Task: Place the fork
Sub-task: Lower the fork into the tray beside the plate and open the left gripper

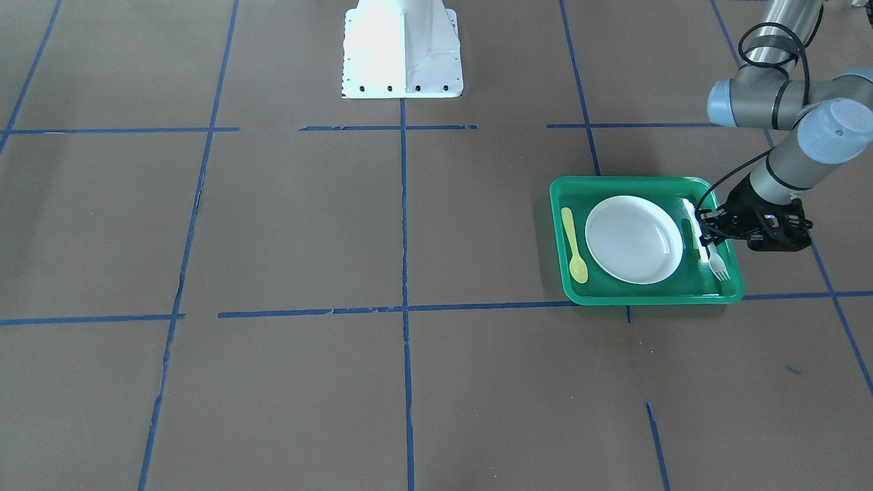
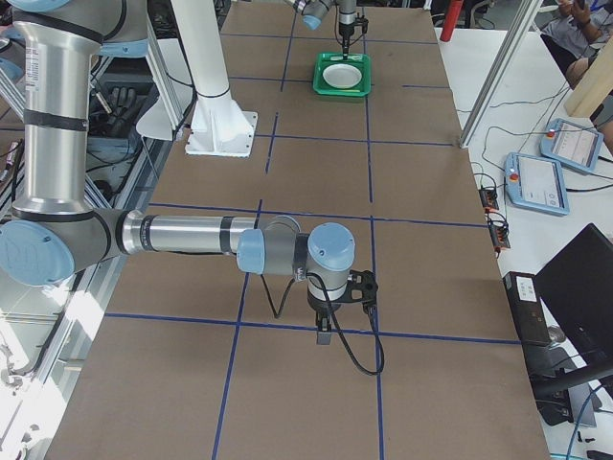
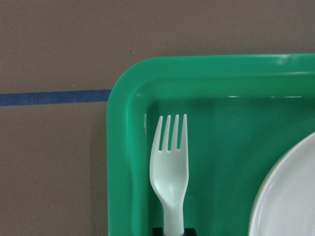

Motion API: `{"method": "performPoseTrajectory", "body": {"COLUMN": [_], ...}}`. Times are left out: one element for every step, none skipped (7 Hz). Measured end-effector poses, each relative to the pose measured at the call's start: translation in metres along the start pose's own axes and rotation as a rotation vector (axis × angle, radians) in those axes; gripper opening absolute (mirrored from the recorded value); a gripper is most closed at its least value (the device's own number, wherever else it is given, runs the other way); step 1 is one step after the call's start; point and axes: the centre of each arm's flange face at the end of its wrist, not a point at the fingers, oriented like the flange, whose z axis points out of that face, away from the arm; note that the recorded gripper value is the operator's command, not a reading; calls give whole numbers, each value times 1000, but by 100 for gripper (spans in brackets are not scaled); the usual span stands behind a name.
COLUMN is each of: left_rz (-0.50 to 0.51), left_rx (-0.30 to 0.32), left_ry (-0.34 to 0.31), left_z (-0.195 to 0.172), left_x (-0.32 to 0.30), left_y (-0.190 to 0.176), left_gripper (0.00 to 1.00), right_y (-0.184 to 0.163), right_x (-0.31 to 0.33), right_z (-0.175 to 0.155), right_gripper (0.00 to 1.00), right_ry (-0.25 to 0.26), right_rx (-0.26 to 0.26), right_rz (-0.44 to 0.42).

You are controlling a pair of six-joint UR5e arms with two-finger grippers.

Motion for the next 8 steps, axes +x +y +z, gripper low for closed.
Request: {"method": "performPoseTrajectory", "body": {"left_rz": [-2,-1,0,1,5,9,12,18], "left_rx": [-1,-2,-3,-4,-6,-6,-5,1], "left_ry": [4,8,9,10,10,10,10,16], "left_z": [0,-1,-1,0,0,0,-1,-5], "left_x": [2,4,5,5,5,5,5,9], "left_y": [0,0,0,0,0,0,1,1], "left_gripper": [0,0,3,29,41,67,99,100], "right_y": [0,0,0,0,0,0,0,0], "right_x": [0,0,0,0,0,0,0,0], "right_z": [0,0,0,0,0,0,0,0], "right_gripper": [100,100,100,100,100,100,100,100], "right_ry": [0,0,0,0,0,0,0,0], "right_rx": [0,0,0,0,0,0,0,0], "right_rz": [-1,-1,-1,-1,-1,-1,-1,-1]}}
